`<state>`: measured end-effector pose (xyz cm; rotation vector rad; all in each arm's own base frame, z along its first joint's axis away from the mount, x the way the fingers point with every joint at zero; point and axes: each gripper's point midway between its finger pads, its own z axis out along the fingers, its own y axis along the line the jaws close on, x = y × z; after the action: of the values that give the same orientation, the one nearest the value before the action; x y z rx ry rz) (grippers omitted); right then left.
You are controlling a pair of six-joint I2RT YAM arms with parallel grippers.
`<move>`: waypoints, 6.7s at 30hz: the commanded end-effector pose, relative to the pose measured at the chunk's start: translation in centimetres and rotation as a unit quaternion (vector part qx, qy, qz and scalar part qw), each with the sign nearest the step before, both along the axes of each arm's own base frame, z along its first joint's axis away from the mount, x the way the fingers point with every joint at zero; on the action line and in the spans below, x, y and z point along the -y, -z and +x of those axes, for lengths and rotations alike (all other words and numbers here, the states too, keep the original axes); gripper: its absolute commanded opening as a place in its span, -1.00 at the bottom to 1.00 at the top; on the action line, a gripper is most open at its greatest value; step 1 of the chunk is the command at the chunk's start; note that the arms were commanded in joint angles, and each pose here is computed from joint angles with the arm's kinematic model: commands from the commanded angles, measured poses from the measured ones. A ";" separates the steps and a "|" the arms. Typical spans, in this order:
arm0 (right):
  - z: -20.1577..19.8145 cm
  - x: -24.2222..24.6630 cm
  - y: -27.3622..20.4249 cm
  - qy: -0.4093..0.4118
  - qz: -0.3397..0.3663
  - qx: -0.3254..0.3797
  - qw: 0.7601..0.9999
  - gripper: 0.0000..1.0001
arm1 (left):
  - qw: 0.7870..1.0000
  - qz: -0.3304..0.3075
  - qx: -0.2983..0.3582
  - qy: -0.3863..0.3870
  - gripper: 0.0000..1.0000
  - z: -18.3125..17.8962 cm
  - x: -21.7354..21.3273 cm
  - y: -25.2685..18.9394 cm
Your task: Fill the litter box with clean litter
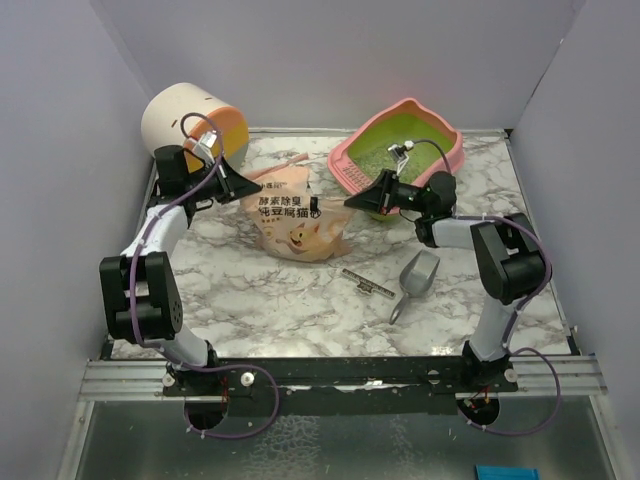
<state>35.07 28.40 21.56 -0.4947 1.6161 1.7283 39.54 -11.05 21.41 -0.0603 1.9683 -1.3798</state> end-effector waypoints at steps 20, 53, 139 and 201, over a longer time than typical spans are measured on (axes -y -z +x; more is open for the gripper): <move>2.1 0.1 3.9 0.076 -0.146 -0.111 0.980 -0.98 | 0.902 0.425 0.056 -0.042 -0.44 -3.5 -0.2 -1.2; 0.7 -0.2 4.5 0.053 -0.158 -0.106 0.980 -0.98 | 0.714 0.417 0.525 0.202 0.25 -5.9 11.2 -1.4; -11.1 3.4 12.0 0.098 -0.512 0.059 0.852 0.15 | 0.807 0.421 0.398 0.114 -0.95 -1.2 11.4 0.3; -10.2 2.6 4.8 0.160 -0.545 0.125 0.814 -0.98 | 0.875 0.275 0.395 0.050 -0.20 -8.9 10.9 -8.6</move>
<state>24.84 24.06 11.08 -0.8937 2.3327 0.1635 32.28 -21.20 30.25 0.7807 1.5590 -0.5346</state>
